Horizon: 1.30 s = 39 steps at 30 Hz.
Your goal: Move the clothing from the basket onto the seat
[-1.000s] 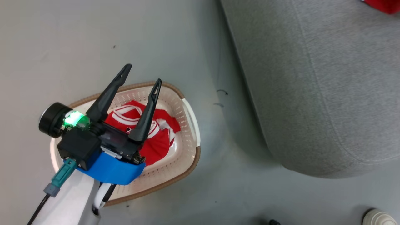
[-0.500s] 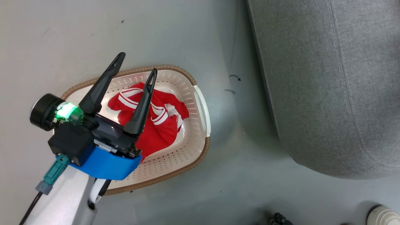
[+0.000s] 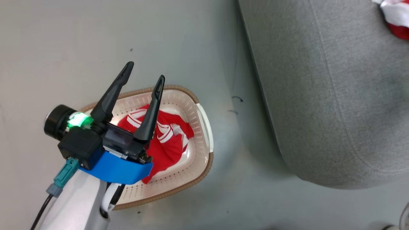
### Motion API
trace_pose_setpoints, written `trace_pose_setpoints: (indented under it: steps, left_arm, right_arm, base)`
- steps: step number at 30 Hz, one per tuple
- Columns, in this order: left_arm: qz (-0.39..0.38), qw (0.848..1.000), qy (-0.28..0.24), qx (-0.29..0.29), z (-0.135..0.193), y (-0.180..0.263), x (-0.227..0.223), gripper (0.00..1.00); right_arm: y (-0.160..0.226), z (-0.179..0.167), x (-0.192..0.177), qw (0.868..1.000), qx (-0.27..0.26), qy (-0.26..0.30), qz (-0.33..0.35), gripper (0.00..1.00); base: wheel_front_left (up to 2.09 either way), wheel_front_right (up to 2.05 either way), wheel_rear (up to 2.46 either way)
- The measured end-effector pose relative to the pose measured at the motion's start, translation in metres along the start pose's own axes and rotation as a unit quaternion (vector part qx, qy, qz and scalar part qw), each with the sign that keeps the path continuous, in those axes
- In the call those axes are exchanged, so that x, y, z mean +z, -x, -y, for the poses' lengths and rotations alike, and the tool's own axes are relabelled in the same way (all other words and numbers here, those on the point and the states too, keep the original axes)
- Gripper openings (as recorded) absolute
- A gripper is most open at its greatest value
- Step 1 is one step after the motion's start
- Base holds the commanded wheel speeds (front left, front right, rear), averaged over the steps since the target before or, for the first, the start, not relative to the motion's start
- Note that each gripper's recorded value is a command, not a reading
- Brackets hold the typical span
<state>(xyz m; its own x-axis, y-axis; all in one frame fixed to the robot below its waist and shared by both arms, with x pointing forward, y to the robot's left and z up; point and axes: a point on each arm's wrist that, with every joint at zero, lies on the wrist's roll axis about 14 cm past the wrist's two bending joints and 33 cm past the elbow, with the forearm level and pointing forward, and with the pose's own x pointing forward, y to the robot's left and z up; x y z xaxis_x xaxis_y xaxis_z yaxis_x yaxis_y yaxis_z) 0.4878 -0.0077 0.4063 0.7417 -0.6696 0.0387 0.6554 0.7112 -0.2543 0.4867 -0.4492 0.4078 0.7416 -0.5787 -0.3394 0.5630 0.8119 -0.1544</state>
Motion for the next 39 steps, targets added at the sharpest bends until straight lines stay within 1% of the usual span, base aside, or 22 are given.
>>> trace_pose_setpoints:
  steps: [6, 9, 13, 16, 20, 23, 28, 34, 39]
  left_arm:
    - [0.012, 1.000, 0.001, 0.023, 0.005, 0.011, 0.022, 1.00]
    - [0.012, 0.999, 0.004, 0.042, 0.005, 0.020, 0.029, 1.00]
    - [0.019, 0.998, 0.005, 0.064, 0.007, 0.032, 0.042, 1.00]
    - [0.020, 0.996, 0.002, 0.084, 0.007, 0.045, 0.049, 1.00]
    - [0.025, 0.993, -0.002, 0.114, 0.004, 0.064, 0.059, 1.00]
    - [0.027, 0.990, -0.006, 0.135, 0.003, 0.079, 0.065, 1.00]
    - [0.030, 0.986, -0.014, 0.166, 0.000, 0.103, 0.072, 1.00]
    - [0.031, 0.977, -0.021, 0.210, -0.011, 0.133, 0.075, 1.00]
    - [0.031, 0.969, -0.024, 0.244, -0.021, 0.155, 0.076, 1.00]
  right_arm:
    - [0.028, 0.003, -0.008, 1.000, 0.013, -0.012, -0.002, 1.00]
    - [0.043, 0.000, -0.008, 0.999, 0.027, -0.019, 0.008, 1.00]
    - [0.063, -0.003, 0.003, 0.998, 0.044, -0.026, 0.041, 1.00]
    - [0.081, -0.015, 0.009, 0.995, 0.069, -0.028, 0.067, 1.00]
    - [0.107, -0.030, 0.022, 0.988, 0.101, -0.037, 0.110, 1.00]
    - [0.130, -0.041, 0.024, 0.982, 0.128, -0.043, 0.131, 1.00]
    - [0.166, -0.061, 0.033, 0.969, 0.172, -0.051, 0.168, 1.00]
    - [0.199, -0.088, 0.030, 0.956, 0.226, -0.047, 0.179, 1.00]
    - [0.219, -0.109, 0.031, 0.946, 0.266, -0.044, 0.181, 1.00]
  base:
    - [0.00, 0.00, 0.00]
    - [0.00, 0.00, 0.00]
    - [0.00, 0.00, 0.00]
    - [0.00, 0.00, 0.00]
    - [0.00, 0.00, 0.00]
    - [0.00, 0.00, 0.00]
    - [0.00, 0.00, 0.00]
    - [0.00, 0.00, 0.00]
    - [0.00, 0.00, 0.00]
